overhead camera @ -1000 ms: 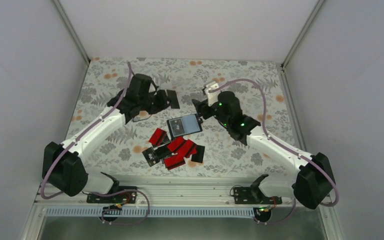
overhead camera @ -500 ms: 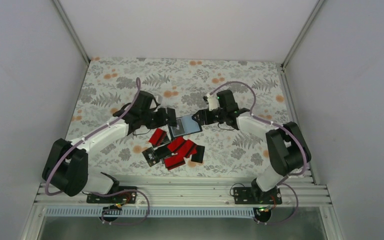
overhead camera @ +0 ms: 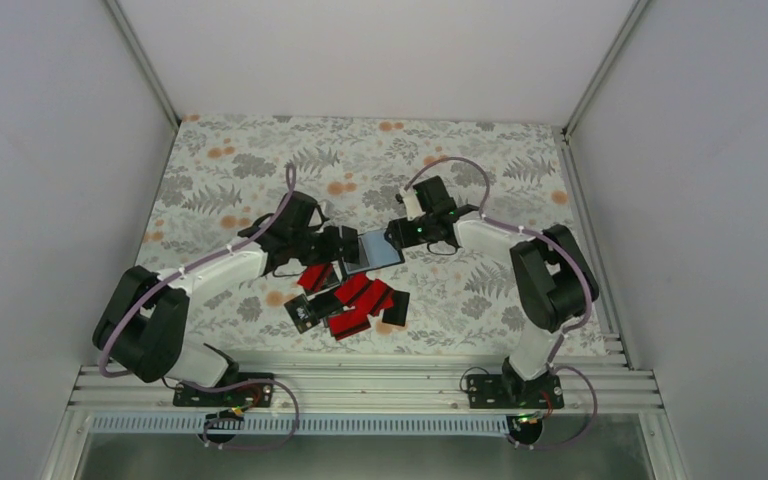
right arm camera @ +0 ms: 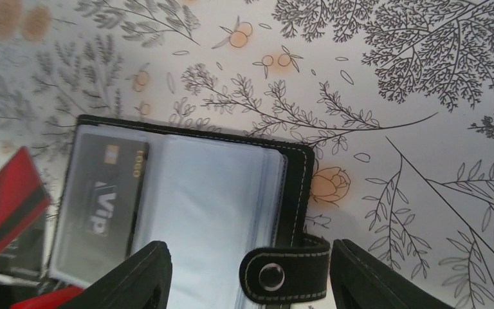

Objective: Put the credit cards into the card holder

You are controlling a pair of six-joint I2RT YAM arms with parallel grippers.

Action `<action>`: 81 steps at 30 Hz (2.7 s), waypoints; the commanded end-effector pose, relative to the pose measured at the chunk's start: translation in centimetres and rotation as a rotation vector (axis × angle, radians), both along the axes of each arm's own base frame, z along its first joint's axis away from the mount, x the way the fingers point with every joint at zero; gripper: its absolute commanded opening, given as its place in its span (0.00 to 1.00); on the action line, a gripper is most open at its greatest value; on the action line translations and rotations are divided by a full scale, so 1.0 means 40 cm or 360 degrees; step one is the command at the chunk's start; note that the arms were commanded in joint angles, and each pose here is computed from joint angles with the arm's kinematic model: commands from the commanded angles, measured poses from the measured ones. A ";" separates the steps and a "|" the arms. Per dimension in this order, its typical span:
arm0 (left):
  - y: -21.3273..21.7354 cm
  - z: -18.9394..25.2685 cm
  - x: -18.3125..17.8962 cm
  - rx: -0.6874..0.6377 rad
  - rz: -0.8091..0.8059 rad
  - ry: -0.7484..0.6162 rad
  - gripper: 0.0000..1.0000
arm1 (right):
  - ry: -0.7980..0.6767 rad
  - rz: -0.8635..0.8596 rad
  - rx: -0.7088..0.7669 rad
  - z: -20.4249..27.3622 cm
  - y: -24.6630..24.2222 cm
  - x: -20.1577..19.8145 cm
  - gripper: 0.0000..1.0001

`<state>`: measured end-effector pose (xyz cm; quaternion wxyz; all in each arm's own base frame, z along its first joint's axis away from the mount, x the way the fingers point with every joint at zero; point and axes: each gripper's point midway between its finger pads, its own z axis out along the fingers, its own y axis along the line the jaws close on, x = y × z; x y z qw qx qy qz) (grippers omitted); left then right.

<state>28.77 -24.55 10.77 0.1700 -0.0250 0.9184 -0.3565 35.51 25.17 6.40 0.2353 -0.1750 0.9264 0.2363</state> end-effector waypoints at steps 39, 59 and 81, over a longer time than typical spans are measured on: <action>-0.027 -0.031 -0.002 0.0060 -0.0035 -0.0075 0.02 | 0.0016 -0.0123 -0.0519 -0.063 -0.049 -0.018 0.04; -0.061 -0.121 0.043 -0.0045 -0.0188 0.0056 0.02 | 0.0074 -0.0148 -0.0537 -0.108 -0.065 -0.040 0.04; -0.080 -0.145 0.051 -0.0118 -0.0255 0.0131 0.02 | 0.0069 -0.0119 -0.0546 -0.118 -0.066 -0.045 0.04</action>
